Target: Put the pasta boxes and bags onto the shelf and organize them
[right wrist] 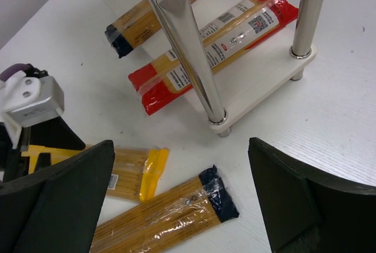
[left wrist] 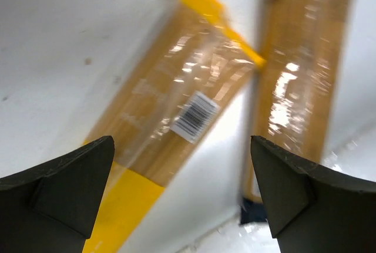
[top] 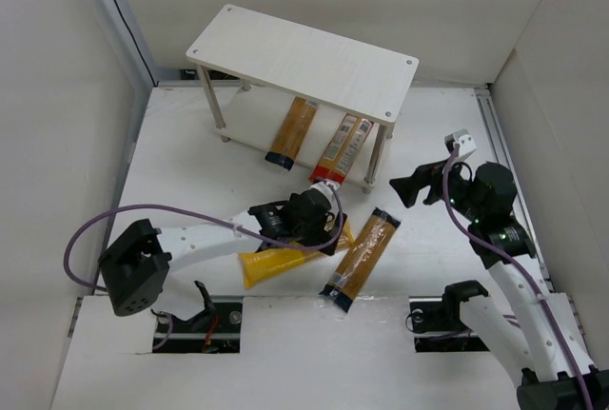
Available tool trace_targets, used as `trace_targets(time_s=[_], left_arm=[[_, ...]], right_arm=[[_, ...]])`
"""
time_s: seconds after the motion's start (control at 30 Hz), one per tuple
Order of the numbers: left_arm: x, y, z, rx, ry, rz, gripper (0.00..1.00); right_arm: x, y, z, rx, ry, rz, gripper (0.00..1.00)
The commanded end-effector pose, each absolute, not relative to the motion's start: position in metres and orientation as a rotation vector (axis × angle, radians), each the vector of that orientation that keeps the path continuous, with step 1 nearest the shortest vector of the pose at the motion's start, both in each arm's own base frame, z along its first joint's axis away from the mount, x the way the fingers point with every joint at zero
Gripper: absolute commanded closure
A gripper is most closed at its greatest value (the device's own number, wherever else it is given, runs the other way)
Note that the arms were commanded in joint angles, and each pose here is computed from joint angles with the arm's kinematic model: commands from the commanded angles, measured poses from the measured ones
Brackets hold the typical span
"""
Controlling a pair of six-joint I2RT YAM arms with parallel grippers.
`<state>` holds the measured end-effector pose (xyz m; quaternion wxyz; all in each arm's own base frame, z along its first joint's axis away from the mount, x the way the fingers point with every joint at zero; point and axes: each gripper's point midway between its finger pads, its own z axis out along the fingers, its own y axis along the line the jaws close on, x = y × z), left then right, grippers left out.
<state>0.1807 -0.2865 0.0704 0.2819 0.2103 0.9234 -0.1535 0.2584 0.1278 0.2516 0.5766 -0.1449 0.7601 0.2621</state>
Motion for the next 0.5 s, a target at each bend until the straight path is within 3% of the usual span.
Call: trace_targets(time_s=[0.0,0.47], left_arm=[[0.154,-0.307,0.084,0.827,2.384,-0.619,0.00],[0.169,-0.294,0.065,0.871,2.412,-0.313,0.00]], right_arm=[[0.257,0.134,0.276,-0.389,1.678,0.623,0.00],[0.257,0.138,0.272,-0.416,1.691,0.643,0.00]])
